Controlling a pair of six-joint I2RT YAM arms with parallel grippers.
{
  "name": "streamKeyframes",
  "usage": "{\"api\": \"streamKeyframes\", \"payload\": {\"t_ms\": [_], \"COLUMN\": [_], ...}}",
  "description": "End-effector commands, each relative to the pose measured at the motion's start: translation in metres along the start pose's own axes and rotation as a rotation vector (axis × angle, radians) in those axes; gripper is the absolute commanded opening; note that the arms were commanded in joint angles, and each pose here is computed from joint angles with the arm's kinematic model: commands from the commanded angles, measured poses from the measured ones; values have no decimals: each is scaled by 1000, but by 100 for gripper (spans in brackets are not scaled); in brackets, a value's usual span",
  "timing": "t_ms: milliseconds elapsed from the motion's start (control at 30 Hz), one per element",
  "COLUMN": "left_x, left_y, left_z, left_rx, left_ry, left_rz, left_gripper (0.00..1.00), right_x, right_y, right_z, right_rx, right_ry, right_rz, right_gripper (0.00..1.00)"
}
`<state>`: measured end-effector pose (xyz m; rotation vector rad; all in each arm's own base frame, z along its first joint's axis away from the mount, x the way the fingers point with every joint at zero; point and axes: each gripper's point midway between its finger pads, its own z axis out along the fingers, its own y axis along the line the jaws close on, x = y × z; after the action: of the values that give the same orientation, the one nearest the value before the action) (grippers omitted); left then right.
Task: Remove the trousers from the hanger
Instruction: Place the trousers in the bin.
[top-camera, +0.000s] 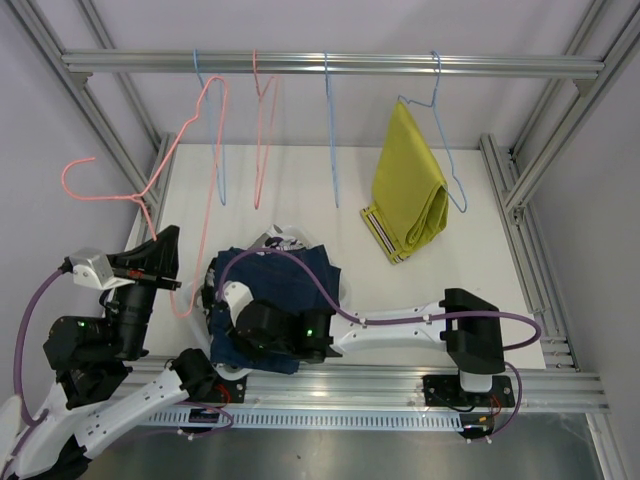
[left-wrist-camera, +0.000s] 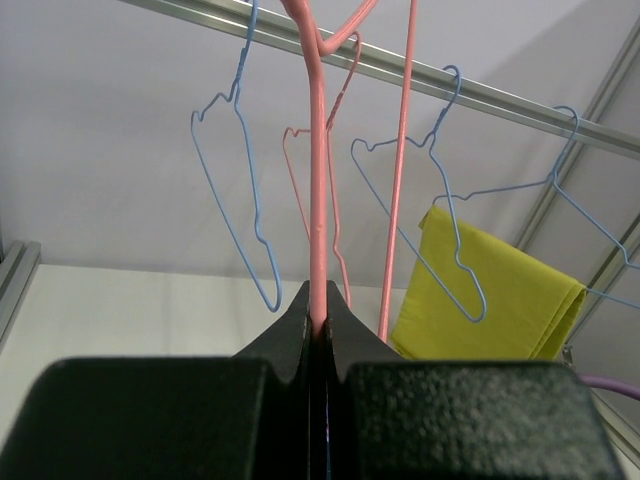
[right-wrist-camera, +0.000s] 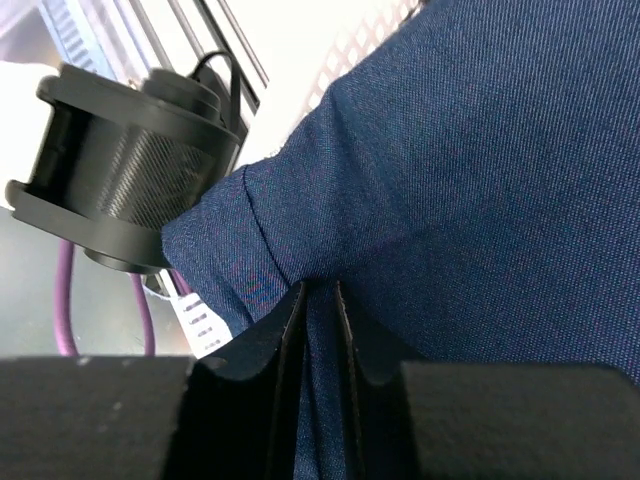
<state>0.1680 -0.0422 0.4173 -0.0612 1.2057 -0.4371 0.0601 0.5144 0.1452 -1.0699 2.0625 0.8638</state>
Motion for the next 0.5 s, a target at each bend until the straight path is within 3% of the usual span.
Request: {"api": "streamKeyframes", "payload": {"t_ms": [0,233,467], "left_x": [1,0,1], "left_y": [-8,-8,-9], "left_z": [4,3,4], "left_rx": [26,26,29], "left_ry": [4,1,6], "left_rz": [-16,-21,-20], "left_gripper": [0,1,1], "right_x": [-14,-51,-79], "right_y": [9,-1,-41], "right_z": [-5,-35,-46], "right_rx": [-30,14,95], "right_ry": [-45,-118,-162], "right_rz": [27,-12,-4], "right_gripper": [20,22,22]}}
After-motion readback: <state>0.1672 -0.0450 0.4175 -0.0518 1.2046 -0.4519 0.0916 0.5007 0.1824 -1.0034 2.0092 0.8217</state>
